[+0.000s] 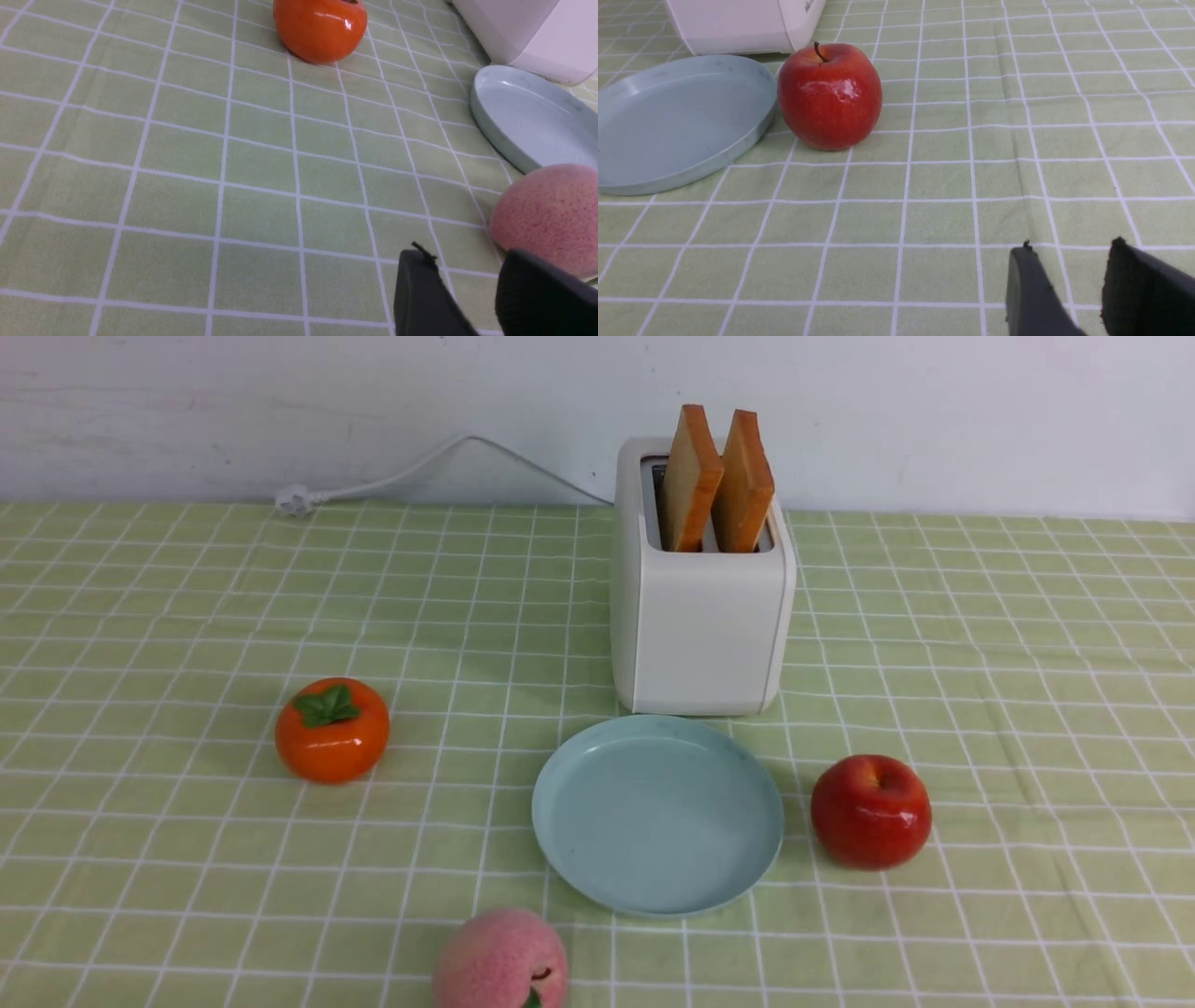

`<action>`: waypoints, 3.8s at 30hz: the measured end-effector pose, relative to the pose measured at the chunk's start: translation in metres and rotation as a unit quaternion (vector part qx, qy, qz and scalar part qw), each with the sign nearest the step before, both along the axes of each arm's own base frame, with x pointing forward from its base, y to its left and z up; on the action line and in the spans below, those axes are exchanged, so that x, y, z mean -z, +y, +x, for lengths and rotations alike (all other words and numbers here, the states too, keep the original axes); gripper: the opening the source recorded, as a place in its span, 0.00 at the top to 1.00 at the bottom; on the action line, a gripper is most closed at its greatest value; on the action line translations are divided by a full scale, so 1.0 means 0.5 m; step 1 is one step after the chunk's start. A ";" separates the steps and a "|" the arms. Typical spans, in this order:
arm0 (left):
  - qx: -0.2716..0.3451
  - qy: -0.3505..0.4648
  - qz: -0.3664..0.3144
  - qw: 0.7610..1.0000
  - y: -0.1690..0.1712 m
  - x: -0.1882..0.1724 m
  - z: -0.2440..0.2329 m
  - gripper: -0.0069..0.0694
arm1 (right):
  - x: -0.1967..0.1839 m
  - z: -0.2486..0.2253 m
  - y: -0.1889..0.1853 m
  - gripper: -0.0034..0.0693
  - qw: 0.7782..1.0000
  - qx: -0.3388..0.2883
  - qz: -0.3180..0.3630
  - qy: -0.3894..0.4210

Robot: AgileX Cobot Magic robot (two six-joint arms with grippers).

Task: Take toasted bread from bread machine on green coffee tablecloth place on plate.
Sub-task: 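Reach for a toast slice standing in the toaster with the left gripper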

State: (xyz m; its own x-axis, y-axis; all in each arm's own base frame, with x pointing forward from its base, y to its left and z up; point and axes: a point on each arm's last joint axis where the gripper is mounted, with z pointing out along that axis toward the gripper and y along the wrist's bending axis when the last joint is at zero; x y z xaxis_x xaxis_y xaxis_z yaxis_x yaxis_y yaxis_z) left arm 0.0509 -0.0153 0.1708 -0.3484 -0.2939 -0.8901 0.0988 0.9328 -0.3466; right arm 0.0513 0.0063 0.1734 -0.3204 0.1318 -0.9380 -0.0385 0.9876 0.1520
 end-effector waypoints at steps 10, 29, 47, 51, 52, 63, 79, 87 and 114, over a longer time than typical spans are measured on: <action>-0.080 -0.138 -0.258 0.953 0.018 -0.066 0.011 0.60 | 0.000 0.000 0.000 0.62 1.000 0.000 0.000 0.000; -0.071 -0.157 -0.276 0.945 0.017 -0.106 0.004 0.93 | 0.000 0.000 0.000 0.62 1.000 0.000 0.000 0.000; 0.065 -0.035 -0.002 0.997 -0.041 -0.315 0.162 0.93 | -0.055 0.010 -0.004 0.62 0.959 0.046 0.235 -0.150; 0.087 -0.019 0.000 0.996 -0.060 -0.314 0.204 0.93 | -0.073 0.008 -0.005 0.63 0.953 0.045 0.250 -0.162; 0.101 -0.022 0.004 0.995 -0.076 -0.314 0.225 0.93 | -0.094 0.003 0.001 0.66 0.958 0.032 0.243 -0.149; 0.157 -0.070 0.071 0.982 -0.284 -0.321 0.357 0.92 | -0.275 -0.015 0.033 0.84 0.995 -0.084 0.039 -0.020; 0.083 -0.119 0.127 0.981 -0.495 -0.232 0.597 0.28 | -0.290 -0.019 0.057 0.84 0.985 -0.172 -0.010 -0.033; 0.077 -0.133 0.134 0.979 -0.519 -0.207 0.674 0.25 | -0.289 -0.019 0.057 0.83 0.984 -0.174 -0.012 -0.031; 0.083 -0.140 0.126 0.979 -0.543 -0.181 0.759 0.32 | -0.310 -0.011 0.049 0.83 0.985 -0.146 -0.013 -0.089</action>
State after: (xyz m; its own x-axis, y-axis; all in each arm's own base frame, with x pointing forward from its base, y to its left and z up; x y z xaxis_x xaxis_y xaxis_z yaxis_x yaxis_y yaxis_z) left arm 0.4303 -0.2869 0.2612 -0.1050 -0.0119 -0.9944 0.3143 0.9483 -0.0445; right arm 0.0459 0.0308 0.3283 -0.1705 0.0339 -0.9848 -0.3459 0.9337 0.0921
